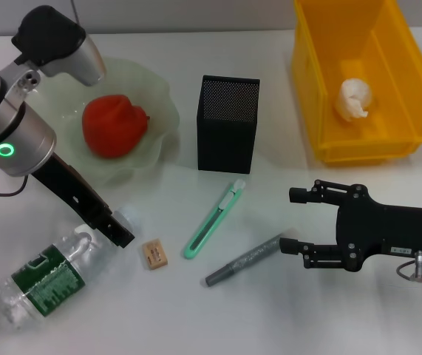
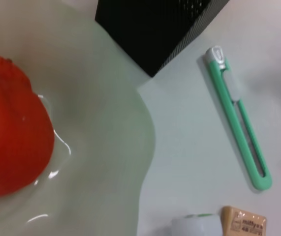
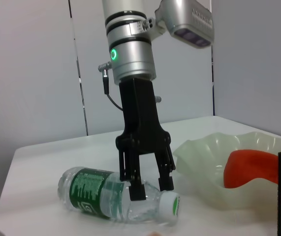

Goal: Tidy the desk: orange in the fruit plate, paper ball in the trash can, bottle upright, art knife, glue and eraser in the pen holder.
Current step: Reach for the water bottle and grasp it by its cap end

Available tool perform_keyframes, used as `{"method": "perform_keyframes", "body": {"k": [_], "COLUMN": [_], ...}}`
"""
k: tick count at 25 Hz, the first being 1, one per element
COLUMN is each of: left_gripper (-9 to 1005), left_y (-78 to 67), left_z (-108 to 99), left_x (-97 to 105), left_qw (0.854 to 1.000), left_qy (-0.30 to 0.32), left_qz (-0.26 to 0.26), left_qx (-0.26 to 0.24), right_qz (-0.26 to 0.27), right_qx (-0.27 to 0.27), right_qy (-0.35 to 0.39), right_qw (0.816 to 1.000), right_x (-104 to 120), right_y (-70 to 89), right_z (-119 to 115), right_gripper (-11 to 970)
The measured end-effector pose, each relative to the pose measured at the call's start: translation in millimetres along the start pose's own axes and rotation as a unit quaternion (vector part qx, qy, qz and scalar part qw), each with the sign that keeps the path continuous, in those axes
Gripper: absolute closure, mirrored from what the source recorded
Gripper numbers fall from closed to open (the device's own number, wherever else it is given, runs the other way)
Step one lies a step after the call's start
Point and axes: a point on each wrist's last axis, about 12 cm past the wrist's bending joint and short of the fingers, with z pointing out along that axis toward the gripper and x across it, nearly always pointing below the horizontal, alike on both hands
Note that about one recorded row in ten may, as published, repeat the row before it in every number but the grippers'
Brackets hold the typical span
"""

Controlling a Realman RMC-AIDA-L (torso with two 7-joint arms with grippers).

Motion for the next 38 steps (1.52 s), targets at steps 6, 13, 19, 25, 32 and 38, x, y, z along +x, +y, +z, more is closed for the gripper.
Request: {"method": "perform_keyframes", "body": {"k": [6,13,19,25,32,38], "left_gripper": [186,186,186,224,303,332], "left_y": [1.8,-0.7,-1.8,-4.2,-4.6,-5.0], "left_z": [6.6,12.5,16.4,20.1,21.5,21.5], "left_x": [-0.5,-3.5,-6.7,-10.8,-12.0,-12.6], "left_qw": [1.000,1.000,1.000,0.999,0.998,0.998], "left_qy": [0.008,0.011,0.012,0.015,0.016,0.017], "left_qz": [0.004,0.016,0.026,0.045,0.050,0.052], "left_qx": [-0.004,-0.006,-0.010,-0.018,-0.022,-0.022], "right_qz": [0.003,0.005,0.007,0.009,0.011,0.012], "right_qx": [0.000,0.000,-0.001,0.000,0.000,0.000], "right_qy": [-0.002,-0.003,-0.004,-0.004,-0.004,-0.004], "right_qw": [1.000,1.000,1.000,1.000,1.000,1.000], "right_x": [-0.2,0.1,0.9,1.9,2.0,2.3], "right_y": [0.4,0.9,2.0,3.2,3.5,3.8], "right_z": [0.0,0.1,-0.3,-1.4,-1.5,-1.6], "right_gripper": [165,164,165,164,165,164]}}
